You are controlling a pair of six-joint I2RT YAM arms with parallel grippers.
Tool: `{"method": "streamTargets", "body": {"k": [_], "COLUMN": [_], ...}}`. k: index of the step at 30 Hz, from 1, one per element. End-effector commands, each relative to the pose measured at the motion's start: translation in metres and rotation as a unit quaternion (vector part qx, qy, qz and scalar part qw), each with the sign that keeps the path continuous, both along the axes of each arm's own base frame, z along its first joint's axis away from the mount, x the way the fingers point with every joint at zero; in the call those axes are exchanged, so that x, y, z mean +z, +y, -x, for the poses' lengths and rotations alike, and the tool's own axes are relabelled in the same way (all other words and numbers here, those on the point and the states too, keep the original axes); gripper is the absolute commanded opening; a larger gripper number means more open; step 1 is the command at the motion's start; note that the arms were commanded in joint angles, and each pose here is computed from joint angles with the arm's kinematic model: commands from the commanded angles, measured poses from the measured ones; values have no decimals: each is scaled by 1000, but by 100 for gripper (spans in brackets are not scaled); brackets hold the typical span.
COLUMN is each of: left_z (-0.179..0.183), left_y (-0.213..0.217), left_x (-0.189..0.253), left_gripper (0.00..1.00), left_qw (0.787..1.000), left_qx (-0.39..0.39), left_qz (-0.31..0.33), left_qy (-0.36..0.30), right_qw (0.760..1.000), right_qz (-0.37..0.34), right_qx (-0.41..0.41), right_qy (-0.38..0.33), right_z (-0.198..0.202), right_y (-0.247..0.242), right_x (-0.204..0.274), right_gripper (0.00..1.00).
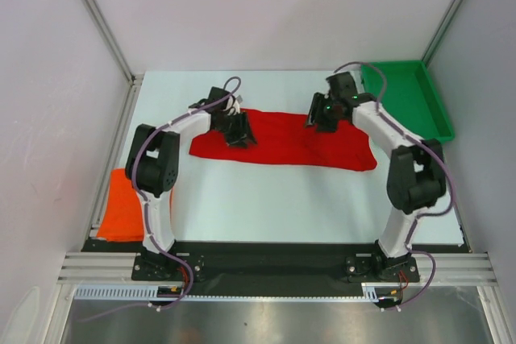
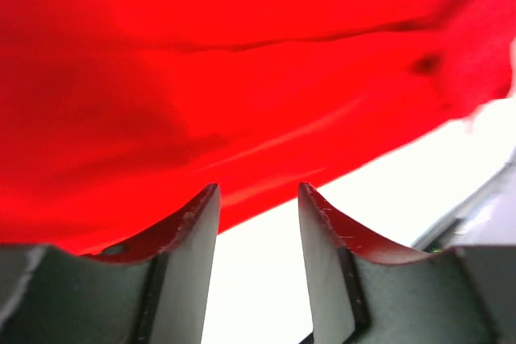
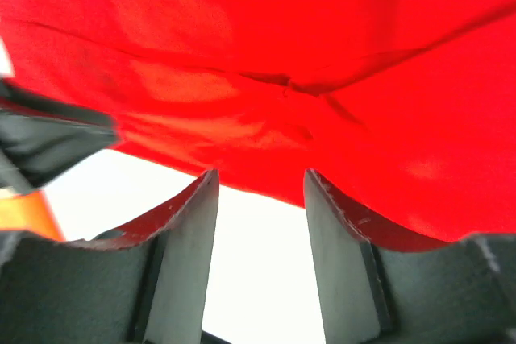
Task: Fold and stack the t-shirts
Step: Fold the tshirt
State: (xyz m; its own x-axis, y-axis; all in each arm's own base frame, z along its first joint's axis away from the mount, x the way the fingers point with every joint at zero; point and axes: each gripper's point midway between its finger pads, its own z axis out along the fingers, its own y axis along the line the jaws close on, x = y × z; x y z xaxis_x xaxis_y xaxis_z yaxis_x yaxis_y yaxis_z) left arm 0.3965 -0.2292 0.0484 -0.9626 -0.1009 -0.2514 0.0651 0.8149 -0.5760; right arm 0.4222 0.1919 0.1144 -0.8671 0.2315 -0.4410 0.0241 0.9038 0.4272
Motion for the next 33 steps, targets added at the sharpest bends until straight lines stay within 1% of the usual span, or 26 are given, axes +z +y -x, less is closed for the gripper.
{"method": "streamTargets", "body": {"k": [1, 2, 3, 4, 5, 6, 7, 8, 11, 12, 13, 15, 17, 18, 20, 24, 28, 33], "left_z": [-6, -6, -12, -12, -6, -14, -13, -9, -11, -15, -16, -16, -19, -17, -21, -26, -29, -20], "left_y": [-81, -92, -105, -114, -130, -139, -146, -159, -176, -180, -179, -181, -181, -177, -179, -183, -196, -204], "left_x": [62, 62, 60, 57, 56, 60, 57, 61, 55, 56, 44, 39, 32, 25, 26, 18, 23, 14], "left_gripper": [50, 50, 51, 51, 51, 50, 51, 51, 49, 49, 48, 47, 42, 41, 40, 38, 35, 32], "left_qw": [993, 992, 990, 989, 986, 983, 981, 977, 974, 973, 974, 973, 972, 973, 972, 971, 971, 973], "left_qx": [-17, -9, -1, 13, 37, 57, 71, 85, 114, 124, 133, 148, 161, 169, 176, 178, 171, 168], "left_qz": [110, 121, 136, 143, 159, 174, 181, 196, 197, 193, 181, 177, 172, 156, 157, 158, 169, 153], "left_qy": [-47, -40, -47, -40, -15, -33, -30, -19, -18, -23, -12, -5, -1, 11, 11, 16, 17, 33], "right_qw": [1000, 999, 999, 999, 998, 998, 997, 997, 996, 996, 995, 995, 994, 994, 994, 994, 994, 993], "right_qz": [-22, -23, -21, -19, -18, -19, -18, -16, -17, -21, -23, -27, -28, -26, -25, -30, -28, -32], "right_qx": [-15, -25, -42, -49, -56, -62, -72, -77, -86, -88, -93, -95, -98, -99, -101, -104, -106, -107], "right_qy": [1, -6, -7, 0, 2, -10, -14, -8, -24, -27, -25, -21, -31, -27, -32, -28, -31, -34], "right_z": [20, 23, 24, 31, 34, 38, 40, 47, 59, 66, 70, 78, 83, 86, 89, 92, 91, 88], "right_y": [-34, -44, -60, -69, -75, -82, -91, -96, -106, -107, -110, -112, -114, -116, -118, -119, -121, -121], "right_x": [31, 39, 41, 36, 36, 45, 46, 41, 49, 48, 46, 43, 49, 45, 46, 43, 45, 46], "right_gripper": [53, 54, 54, 54, 54, 55, 55, 59, 62, 62, 62, 62, 62, 62, 63, 62, 62, 62]}}
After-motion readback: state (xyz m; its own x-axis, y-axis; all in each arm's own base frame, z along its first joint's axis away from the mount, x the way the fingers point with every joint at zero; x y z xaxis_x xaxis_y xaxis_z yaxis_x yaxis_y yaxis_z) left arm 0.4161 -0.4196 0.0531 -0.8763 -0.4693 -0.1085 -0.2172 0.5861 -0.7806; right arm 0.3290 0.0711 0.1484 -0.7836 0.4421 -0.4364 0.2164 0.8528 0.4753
